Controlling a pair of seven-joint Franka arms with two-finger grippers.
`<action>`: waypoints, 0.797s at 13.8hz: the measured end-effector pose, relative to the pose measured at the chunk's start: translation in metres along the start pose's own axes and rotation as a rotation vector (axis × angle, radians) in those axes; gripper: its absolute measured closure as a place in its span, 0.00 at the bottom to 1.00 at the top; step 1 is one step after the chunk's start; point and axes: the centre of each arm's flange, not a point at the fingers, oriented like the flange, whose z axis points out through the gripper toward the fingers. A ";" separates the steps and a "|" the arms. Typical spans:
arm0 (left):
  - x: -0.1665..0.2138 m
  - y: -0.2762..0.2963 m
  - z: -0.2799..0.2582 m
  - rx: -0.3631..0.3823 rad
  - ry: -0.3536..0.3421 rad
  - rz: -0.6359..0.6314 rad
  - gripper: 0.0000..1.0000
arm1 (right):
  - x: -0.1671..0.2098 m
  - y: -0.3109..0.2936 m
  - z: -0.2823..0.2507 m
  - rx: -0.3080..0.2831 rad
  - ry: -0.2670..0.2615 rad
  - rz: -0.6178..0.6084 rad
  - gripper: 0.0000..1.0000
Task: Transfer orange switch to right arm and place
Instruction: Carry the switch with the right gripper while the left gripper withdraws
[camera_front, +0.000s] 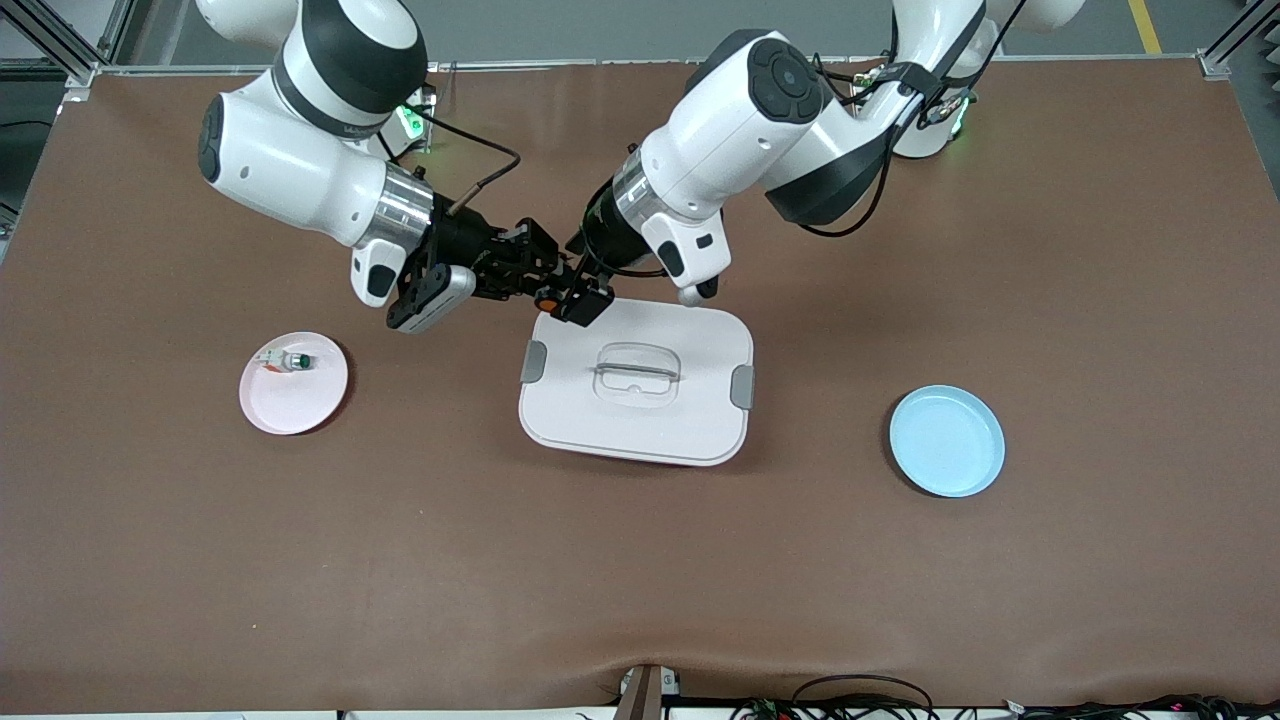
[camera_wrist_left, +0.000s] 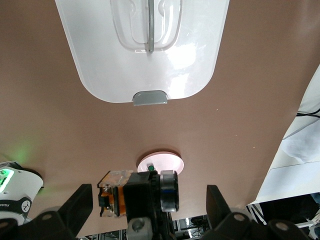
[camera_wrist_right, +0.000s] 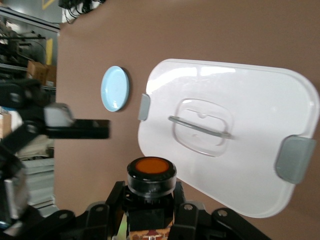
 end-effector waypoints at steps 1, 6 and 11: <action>0.001 0.002 -0.005 -0.007 0.000 -0.002 0.00 | 0.003 0.008 -0.006 -0.051 -0.019 -0.057 0.57; 0.025 0.019 -0.019 -0.039 0.070 0.012 0.00 | 0.019 0.089 -0.070 -0.218 -0.181 -0.416 0.57; 0.080 0.032 -0.020 0.040 0.188 0.018 0.00 | 0.025 0.174 -0.131 -0.349 -0.323 -0.820 0.57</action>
